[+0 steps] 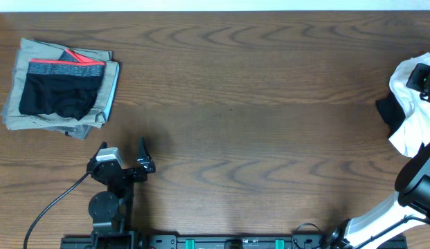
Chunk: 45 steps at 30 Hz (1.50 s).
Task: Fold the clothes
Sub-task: 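Close the right gripper on the white T-shirt fabric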
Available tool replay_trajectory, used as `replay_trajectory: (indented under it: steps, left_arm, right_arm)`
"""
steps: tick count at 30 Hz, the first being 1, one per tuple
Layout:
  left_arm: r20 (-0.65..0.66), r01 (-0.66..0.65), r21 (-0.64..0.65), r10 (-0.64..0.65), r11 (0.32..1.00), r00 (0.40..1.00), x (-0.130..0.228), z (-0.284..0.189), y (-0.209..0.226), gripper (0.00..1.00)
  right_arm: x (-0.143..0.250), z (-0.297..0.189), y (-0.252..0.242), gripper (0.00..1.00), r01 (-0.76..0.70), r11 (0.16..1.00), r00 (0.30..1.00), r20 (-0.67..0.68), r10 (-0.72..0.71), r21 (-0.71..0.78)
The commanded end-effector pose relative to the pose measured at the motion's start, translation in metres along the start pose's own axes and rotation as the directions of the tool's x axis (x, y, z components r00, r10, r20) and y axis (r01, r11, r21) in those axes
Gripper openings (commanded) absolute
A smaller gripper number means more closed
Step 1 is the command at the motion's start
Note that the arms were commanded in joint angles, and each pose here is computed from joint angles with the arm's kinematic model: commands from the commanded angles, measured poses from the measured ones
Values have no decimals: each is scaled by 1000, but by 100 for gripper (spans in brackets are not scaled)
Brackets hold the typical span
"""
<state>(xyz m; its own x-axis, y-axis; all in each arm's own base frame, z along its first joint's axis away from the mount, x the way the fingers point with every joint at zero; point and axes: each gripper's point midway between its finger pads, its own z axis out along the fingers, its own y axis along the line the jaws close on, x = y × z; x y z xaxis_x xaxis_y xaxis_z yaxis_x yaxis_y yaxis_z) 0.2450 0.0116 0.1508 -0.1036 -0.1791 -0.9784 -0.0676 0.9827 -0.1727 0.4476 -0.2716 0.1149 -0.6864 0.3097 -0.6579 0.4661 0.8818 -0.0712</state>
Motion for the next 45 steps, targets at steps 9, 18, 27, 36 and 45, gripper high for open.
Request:
replay_trajectory:
  steps: [9, 18, 27, 36, 45]
  left_arm:
    - [-49, -3, -28, 1, 1000, 999, 16, 1, 7, 98]
    - [-49, -3, -28, 1, 1000, 999, 16, 1, 7, 98]
    - [-49, -3, -28, 1, 1000, 999, 16, 1, 7, 98]
    - [-49, -3, -28, 1, 1000, 999, 16, 1, 7, 98]
    - [-49, -3, -28, 1, 1000, 999, 16, 1, 7, 98]
  right_arm:
    - [30, 47, 66, 54, 130, 987, 989, -62, -137, -97]
    - [40, 65, 47, 56, 173, 978, 982, -99, -163, 114]
    - [33, 64, 40, 58, 198, 967, 979, -84, -186, 160]
    - [53, 73, 24, 41, 178, 975, 977, -146, -157, 137]
    - [58, 76, 22, 1, 147, 980, 980, -155, -126, 135]
